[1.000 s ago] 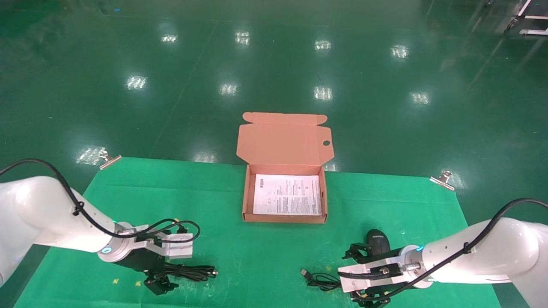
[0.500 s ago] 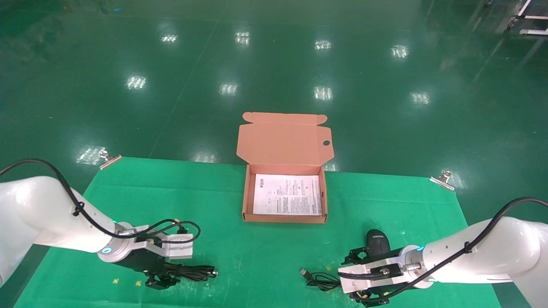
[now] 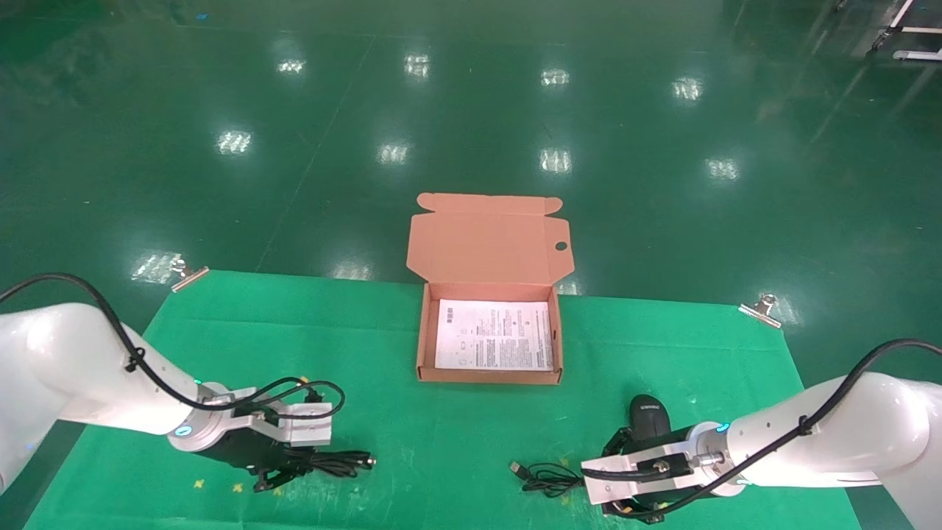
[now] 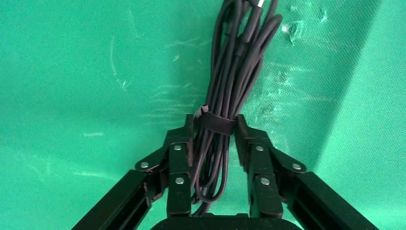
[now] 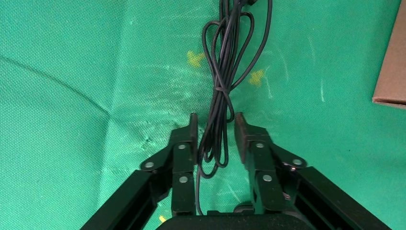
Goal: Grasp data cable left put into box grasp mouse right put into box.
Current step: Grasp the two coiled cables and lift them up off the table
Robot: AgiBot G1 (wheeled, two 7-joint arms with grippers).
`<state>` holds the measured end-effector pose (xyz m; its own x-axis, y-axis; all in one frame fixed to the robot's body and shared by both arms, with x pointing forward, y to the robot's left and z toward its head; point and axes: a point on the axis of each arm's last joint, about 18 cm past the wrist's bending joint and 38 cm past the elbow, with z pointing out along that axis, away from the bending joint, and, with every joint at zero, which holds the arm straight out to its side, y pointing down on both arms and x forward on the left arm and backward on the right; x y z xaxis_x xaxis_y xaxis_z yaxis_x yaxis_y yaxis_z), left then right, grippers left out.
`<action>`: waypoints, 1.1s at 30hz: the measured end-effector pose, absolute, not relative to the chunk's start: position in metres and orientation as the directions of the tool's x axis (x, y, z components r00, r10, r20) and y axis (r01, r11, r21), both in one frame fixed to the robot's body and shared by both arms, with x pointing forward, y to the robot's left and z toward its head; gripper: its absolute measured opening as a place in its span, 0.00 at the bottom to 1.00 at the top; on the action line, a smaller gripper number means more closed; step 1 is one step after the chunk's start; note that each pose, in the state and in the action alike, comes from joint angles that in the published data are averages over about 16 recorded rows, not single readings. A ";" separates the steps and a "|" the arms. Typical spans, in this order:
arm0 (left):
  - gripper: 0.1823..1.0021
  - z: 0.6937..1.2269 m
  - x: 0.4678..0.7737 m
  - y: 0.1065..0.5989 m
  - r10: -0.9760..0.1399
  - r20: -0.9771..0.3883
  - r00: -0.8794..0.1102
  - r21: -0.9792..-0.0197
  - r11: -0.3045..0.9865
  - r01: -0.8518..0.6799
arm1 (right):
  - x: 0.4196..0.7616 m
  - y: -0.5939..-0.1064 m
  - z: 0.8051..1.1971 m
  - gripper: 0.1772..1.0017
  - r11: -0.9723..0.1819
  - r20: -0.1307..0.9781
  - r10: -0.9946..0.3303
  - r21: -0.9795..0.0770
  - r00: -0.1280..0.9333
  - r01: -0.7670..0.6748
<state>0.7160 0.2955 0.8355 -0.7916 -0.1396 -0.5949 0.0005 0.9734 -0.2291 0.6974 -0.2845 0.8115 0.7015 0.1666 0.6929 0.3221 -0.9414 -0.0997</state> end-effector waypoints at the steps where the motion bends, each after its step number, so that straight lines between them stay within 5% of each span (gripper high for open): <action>1: 0.28 0.836 0.716 0.296 -0.140 -0.595 -0.792 -0.229 0.973 0.001 | 0.697 -0.285 0.812 0.30 -0.941 0.693 0.167 -0.100 0.701 0.322; 8: 0.15 0.839 0.716 0.296 -0.140 -0.599 -0.788 -0.236 0.972 0.008 | 0.697 -0.286 0.813 0.15 -0.941 0.697 0.157 -0.109 0.700 0.320; 16: 0.11 0.865 0.707 0.305 -0.129 -0.635 -0.762 -0.285 0.955 0.076 | 0.692 -0.299 0.838 0.06 -0.937 0.740 0.091 -0.163 0.666 0.309; 33: 0.10 0.981 0.674 0.313 -0.007 -0.841 -0.540 -0.173 0.951 0.258 | 0.663 -0.335 0.983 0.05 -0.941 0.931 -0.052 -0.166 0.361 0.294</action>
<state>0.6744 0.3131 0.9805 -0.5402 -0.0069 -0.8415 0.2579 0.9505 -0.1733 0.6630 -0.3354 0.9828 0.3611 -0.0518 0.9311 0.2936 -0.9414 -0.1662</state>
